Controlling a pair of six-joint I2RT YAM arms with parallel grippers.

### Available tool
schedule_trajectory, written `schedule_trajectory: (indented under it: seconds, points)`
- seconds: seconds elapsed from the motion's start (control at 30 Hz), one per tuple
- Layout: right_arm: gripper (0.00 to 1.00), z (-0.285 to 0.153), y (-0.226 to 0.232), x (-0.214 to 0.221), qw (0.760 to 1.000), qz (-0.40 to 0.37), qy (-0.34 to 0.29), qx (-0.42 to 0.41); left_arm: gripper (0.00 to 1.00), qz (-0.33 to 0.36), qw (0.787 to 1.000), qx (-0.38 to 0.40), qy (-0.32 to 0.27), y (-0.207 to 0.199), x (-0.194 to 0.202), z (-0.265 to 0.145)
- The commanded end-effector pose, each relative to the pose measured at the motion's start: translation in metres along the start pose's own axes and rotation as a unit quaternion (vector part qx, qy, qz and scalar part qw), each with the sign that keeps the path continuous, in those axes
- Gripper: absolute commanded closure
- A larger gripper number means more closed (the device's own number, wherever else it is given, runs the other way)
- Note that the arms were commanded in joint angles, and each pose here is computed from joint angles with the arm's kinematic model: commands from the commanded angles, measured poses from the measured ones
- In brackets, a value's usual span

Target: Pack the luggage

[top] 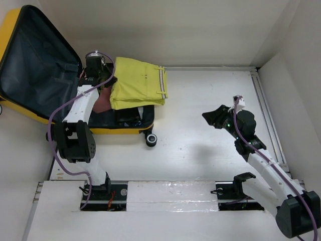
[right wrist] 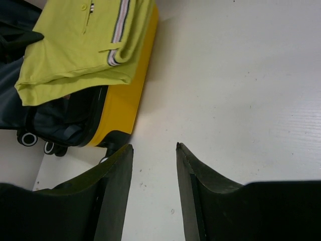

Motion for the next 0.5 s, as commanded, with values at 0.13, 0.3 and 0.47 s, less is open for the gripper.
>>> schedule_trajectory:
  seconds: [0.13,0.3,0.47]
  points:
    - [0.54,-0.001,0.009,-0.021,0.999,-0.019,-0.045,-0.016,1.0,0.032,0.977,-0.1,-0.185,0.013,-0.075,-0.043]
    - [0.54,-0.001,0.009,-0.021,0.999,-0.019,-0.045,-0.016,1.0,0.054,0.972,-0.158,-0.165,0.036,-0.068,-0.021]
    - [0.54,-0.001,0.009,-0.021,0.999,-0.019,-0.047,-0.012,0.93,0.048,0.969,-0.187,-0.154,0.045,-0.062,-0.018]
Point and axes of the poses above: each gripper's point midway between its finger pads, its own z axis out along the fingers, its own y axis along the line the jaws close on, x = y × z, the point moved 9 cm from there along -z, back along the fingers, and after that the axes turned 15 degrees about -z, right-handed, at the moved point
